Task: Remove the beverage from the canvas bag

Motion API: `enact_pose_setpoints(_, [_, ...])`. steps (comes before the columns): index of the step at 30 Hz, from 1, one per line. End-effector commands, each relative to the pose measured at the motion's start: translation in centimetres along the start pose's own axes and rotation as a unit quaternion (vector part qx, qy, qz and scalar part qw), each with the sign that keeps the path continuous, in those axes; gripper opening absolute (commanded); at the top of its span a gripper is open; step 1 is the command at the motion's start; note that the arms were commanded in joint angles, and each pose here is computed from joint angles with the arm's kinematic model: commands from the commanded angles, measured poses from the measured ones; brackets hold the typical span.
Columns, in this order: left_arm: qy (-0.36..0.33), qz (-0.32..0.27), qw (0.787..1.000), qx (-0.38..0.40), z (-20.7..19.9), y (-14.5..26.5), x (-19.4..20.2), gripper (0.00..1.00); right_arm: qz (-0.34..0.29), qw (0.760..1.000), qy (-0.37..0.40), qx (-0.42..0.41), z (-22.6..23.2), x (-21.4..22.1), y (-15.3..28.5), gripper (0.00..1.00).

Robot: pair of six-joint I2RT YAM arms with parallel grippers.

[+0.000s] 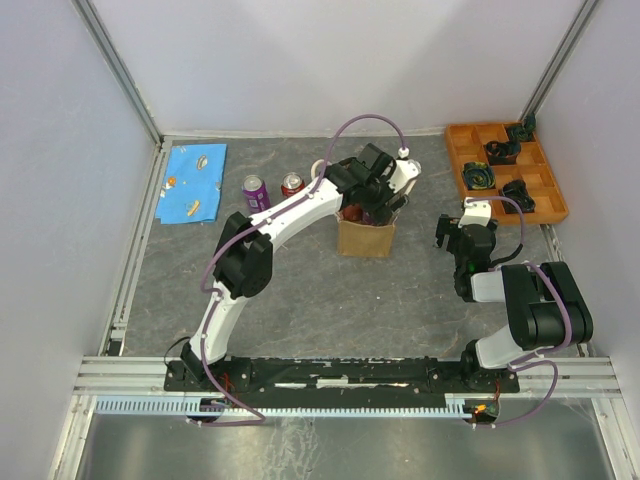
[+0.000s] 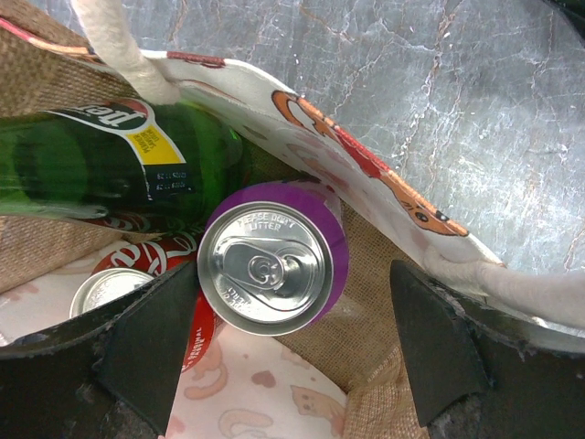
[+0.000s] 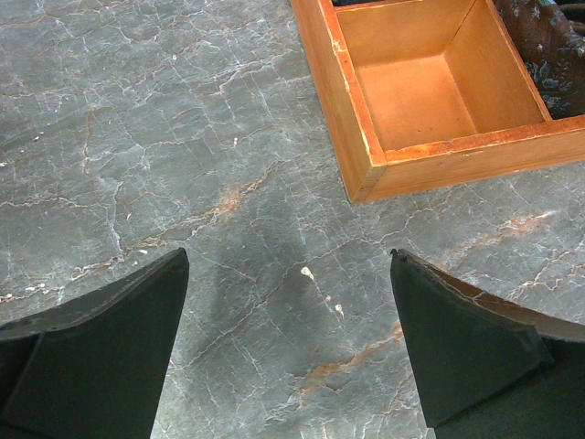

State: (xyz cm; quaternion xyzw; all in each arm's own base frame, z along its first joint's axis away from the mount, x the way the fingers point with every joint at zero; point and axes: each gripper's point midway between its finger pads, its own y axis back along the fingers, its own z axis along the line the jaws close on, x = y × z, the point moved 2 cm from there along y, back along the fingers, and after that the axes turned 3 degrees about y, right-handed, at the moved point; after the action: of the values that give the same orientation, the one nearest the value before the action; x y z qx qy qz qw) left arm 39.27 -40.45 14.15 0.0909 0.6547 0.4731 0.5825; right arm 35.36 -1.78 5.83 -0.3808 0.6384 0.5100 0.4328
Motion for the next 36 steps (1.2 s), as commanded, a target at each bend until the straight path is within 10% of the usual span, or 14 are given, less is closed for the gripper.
enact_pose_setpoints(1, [-0.015, 0.005, 1.0, 0.024, -1.0, -1.5, 0.9, 0.91, -0.031, 1.0, -0.007, -0.001, 0.1, -2.1, -0.5, 0.99])
enact_pose_setpoints(18, [-0.008, 0.052, 0.997, 0.052, -2.2, -5.5, 5.1, 0.88, -0.031, 1.0, -0.007, -0.001, 0.1, -2.1, -0.5, 0.99])
enact_pose_setpoints(22, [-0.007, 0.064, 0.997, 0.05, -2.2, -5.5, 5.8, 0.69, -0.031, 1.0, -0.007, -0.001, 0.1, -2.1, -0.5, 0.99])
enact_pose_setpoints(29, [-0.006, 0.038, 0.998, 0.04, -1.7, -3.2, 3.5, 0.07, -0.031, 0.999, -0.007, -0.001, 0.1, -2.1, -0.5, 0.99])
enact_pose_setpoints(36, [0.003, -0.074, 0.997, 0.015, -0.2, 3.4, -5.1, 0.03, -0.031, 1.0, -0.007, -0.001, 0.0, -2.1, -0.5, 0.99])
